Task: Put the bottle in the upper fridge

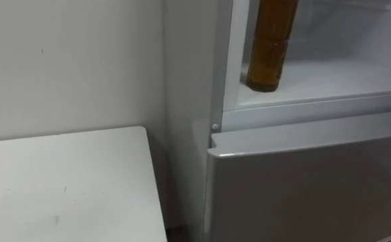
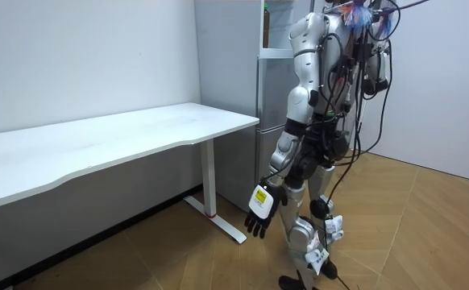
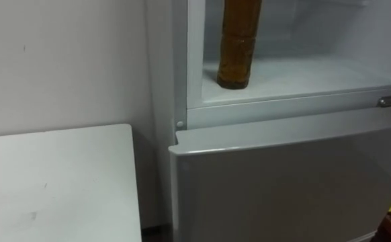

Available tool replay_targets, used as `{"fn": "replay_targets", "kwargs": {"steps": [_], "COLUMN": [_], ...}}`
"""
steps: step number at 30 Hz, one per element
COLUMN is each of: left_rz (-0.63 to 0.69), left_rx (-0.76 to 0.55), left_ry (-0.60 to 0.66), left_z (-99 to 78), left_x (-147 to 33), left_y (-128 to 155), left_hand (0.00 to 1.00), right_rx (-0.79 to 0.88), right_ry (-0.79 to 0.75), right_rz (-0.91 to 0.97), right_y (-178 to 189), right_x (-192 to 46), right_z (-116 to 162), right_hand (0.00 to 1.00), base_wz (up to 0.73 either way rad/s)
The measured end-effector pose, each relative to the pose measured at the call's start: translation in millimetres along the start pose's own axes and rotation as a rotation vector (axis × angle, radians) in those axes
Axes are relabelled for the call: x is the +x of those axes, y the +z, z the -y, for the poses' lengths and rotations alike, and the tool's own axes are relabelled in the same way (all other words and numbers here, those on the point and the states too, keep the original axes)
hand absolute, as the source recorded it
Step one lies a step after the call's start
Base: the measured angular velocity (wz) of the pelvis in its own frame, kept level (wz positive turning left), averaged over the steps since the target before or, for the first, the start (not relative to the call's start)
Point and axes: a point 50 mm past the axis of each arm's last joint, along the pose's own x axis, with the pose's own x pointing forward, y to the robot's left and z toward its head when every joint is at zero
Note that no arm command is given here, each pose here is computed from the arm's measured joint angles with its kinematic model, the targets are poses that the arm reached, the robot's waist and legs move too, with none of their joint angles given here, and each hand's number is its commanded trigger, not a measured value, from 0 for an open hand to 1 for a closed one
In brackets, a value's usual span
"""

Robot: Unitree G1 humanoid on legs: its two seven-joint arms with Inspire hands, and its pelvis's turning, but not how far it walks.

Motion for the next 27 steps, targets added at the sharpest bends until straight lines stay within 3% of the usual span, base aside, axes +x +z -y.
{"fn": "replay_targets", "kwargs": {"steps": [12, 20, 27], "left_rz": [-0.002, 0.002, 0.004], "left_rx": [0.014, 0.018, 0.034], "left_ry": [-0.017, -0.014, -0.015], "left_z": [2.1, 2.0, 2.4], "left_x": [-0.2, 0.0, 0.0], "left_y": [-1, 0, 1], "left_hand": [0.0, 0.0, 0.0], "right_rx": [-0.051, 0.137, 0.147], "right_ry": [0.138, 0.246, 0.267], "right_rz": [0.105, 0.262, 0.286], "right_y": [7, 47, 51], "right_x": [-8, -14, -16], "right_z": [-12, -33, -35], "right_hand": [0.0, 0.0, 0.0], "base_wz": [0.0, 0.05, 0.06]}}
